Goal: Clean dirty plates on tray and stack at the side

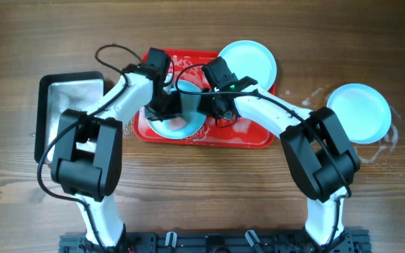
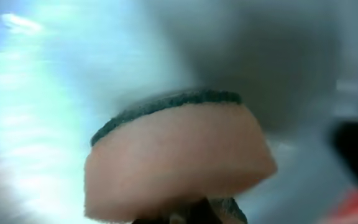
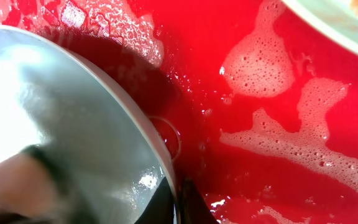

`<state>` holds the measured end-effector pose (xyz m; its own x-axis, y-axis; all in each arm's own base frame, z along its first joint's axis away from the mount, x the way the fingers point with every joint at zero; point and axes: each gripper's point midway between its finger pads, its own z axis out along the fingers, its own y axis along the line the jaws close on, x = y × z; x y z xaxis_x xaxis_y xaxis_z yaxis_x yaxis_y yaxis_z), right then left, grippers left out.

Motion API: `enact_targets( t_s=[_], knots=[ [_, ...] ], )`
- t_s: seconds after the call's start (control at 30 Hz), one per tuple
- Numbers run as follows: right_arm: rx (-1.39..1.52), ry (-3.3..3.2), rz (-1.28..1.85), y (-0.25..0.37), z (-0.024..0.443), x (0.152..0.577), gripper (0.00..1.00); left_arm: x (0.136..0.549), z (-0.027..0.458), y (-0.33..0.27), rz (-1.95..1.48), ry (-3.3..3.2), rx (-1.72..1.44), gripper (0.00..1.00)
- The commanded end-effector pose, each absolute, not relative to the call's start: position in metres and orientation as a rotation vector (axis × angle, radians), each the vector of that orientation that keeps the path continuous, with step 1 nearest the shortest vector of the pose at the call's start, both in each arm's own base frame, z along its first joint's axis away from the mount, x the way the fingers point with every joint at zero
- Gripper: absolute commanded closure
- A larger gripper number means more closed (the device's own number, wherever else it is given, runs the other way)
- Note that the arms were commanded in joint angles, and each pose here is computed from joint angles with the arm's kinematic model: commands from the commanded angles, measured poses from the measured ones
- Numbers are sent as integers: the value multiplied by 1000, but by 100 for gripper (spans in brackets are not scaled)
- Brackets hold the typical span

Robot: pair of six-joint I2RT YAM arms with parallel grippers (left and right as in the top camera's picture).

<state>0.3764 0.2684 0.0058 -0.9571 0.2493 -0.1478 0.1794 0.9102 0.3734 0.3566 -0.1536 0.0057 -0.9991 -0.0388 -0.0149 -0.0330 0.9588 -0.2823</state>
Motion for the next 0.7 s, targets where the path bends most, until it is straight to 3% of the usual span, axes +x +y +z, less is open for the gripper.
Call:
enact_targets(
  t_s=[0.0,0.1,0.2,0.3,0.67],
  knots=[
    [374,2884,501,261,-1,377,96,330,-12,-203,-848,3130,55,96],
    [371,2884,501,261,-1,377,96,342,-14,-198,-799,3097,18,96],
    [327,2881,532,265,1,378,96,356,-23,-161,-502,3117,-371,96],
    [322,2877,545,267,1,379,96,371,-15,-138,-383,3079,-518,96],
    [320,2879,550,267,1,378,96,421,100,-82,-313,2895,-670,96]
  ],
)
